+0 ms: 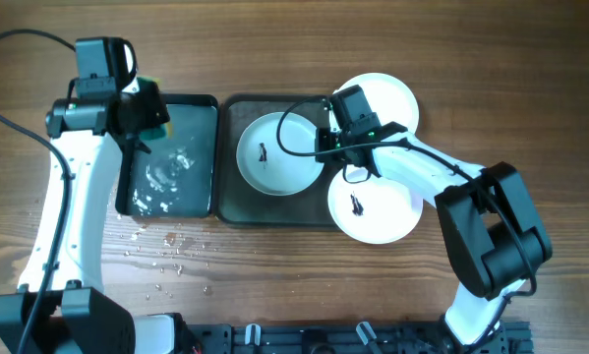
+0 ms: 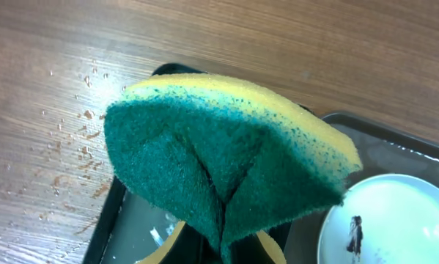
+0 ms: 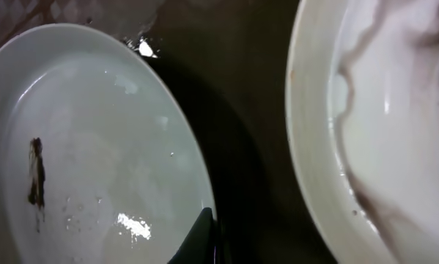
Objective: Clean dirty plates on tray and stack at the side
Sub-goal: 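Move the sponge with the left gripper onto the held plate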
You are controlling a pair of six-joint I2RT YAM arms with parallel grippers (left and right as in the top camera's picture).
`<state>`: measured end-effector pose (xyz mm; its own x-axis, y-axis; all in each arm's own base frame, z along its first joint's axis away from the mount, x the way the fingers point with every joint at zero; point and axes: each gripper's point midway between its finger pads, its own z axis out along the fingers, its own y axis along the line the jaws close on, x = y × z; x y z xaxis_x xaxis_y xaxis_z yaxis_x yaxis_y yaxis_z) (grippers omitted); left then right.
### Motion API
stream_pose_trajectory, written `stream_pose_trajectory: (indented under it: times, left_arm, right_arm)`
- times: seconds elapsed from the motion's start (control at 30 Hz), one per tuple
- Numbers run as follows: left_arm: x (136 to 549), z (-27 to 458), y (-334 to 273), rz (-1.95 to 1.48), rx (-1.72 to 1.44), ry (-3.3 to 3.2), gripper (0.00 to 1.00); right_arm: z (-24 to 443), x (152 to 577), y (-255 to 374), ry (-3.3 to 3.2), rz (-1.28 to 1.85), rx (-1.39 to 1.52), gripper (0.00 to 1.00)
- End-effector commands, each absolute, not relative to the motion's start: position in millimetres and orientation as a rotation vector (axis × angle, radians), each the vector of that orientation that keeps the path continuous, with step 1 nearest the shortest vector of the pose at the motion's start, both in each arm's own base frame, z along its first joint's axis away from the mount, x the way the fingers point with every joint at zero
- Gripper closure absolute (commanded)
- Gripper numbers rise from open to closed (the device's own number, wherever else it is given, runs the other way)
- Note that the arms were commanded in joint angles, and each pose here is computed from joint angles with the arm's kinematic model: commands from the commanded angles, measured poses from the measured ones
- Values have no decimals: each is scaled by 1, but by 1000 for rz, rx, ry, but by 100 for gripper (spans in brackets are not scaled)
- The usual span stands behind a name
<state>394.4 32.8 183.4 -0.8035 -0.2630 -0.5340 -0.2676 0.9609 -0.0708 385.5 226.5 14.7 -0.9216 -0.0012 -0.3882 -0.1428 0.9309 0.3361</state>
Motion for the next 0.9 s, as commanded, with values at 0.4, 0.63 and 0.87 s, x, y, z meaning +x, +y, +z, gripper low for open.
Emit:
stream_pose_trajectory:
  times: [0.4, 0.63, 0.87]
  left_arm:
    - [415, 166, -55, -188, -83, 2587, 96]
    - [412, 145, -129, -308, -22, 2627, 96]
    - [408, 104, -161, -329, -25, 2716, 96]
  right_arm:
    - [7, 365, 241, 2793, 675, -7, 96]
    - [5, 371, 233, 2781, 609, 47, 96]
    - [4, 381, 222, 2748, 514, 97, 96]
